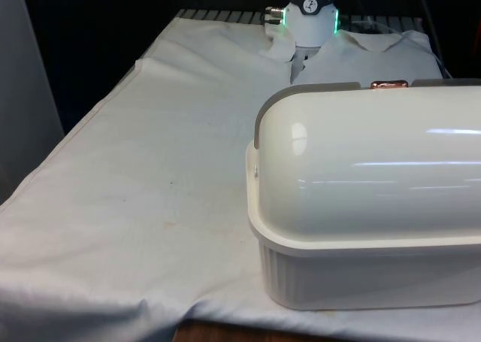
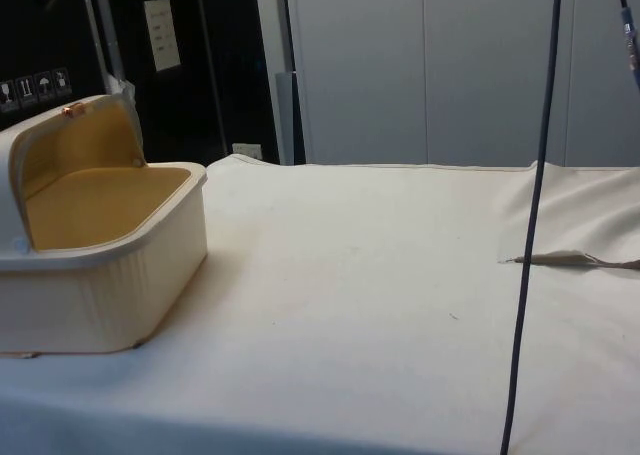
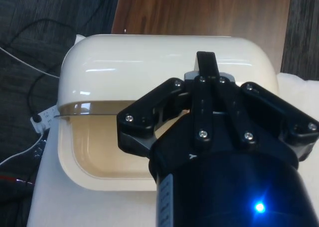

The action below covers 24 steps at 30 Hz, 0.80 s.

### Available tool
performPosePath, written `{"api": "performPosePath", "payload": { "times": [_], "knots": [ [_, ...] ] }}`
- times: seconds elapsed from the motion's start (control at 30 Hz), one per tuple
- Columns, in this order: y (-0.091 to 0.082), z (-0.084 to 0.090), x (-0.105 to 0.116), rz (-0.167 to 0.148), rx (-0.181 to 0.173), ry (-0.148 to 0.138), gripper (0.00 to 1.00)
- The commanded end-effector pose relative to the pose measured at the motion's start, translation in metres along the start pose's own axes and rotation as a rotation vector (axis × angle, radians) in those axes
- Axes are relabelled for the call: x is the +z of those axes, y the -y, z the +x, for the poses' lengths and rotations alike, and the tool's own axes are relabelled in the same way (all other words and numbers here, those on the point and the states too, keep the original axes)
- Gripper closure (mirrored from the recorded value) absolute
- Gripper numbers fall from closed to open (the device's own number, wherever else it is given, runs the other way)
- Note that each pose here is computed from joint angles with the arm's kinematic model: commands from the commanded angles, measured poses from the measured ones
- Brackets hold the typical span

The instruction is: Open the lid, then close it.

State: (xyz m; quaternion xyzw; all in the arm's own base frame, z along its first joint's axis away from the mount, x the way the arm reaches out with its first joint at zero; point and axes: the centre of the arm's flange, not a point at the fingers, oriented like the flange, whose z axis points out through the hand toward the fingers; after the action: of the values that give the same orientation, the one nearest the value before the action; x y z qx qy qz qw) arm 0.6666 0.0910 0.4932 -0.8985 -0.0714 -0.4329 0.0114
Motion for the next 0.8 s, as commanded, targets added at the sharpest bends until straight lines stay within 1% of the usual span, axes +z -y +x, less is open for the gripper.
{"api": "performPosePath", "payload": {
  "times": [0.0, 0.1, 0.37, 0.5, 0.53, 0.57, 0.73, 0.77],
  "knots": [
    [0.000, 0.000, 0.001, 0.000, 0.000, 0.001, 1.00],
    [-0.001, 0.000, 0.001, -0.004, 0.001, 0.002, 1.00],
    [0.001, -0.001, 0.002, 0.002, -0.001, 0.002, 1.00],
    [0.001, 0.000, 0.004, 0.004, -0.001, 0.007, 1.00],
    [0.000, -0.002, 0.003, 0.000, -0.002, 0.004, 1.00],
    [0.001, 0.000, 0.003, 0.004, -0.001, 0.010, 1.00],
    [0.001, 0.008, -0.003, 0.005, 0.000, 0.024, 1.00],
    [0.000, 0.011, -0.005, 0.005, 0.001, 0.033, 1.00]
  ]
}}
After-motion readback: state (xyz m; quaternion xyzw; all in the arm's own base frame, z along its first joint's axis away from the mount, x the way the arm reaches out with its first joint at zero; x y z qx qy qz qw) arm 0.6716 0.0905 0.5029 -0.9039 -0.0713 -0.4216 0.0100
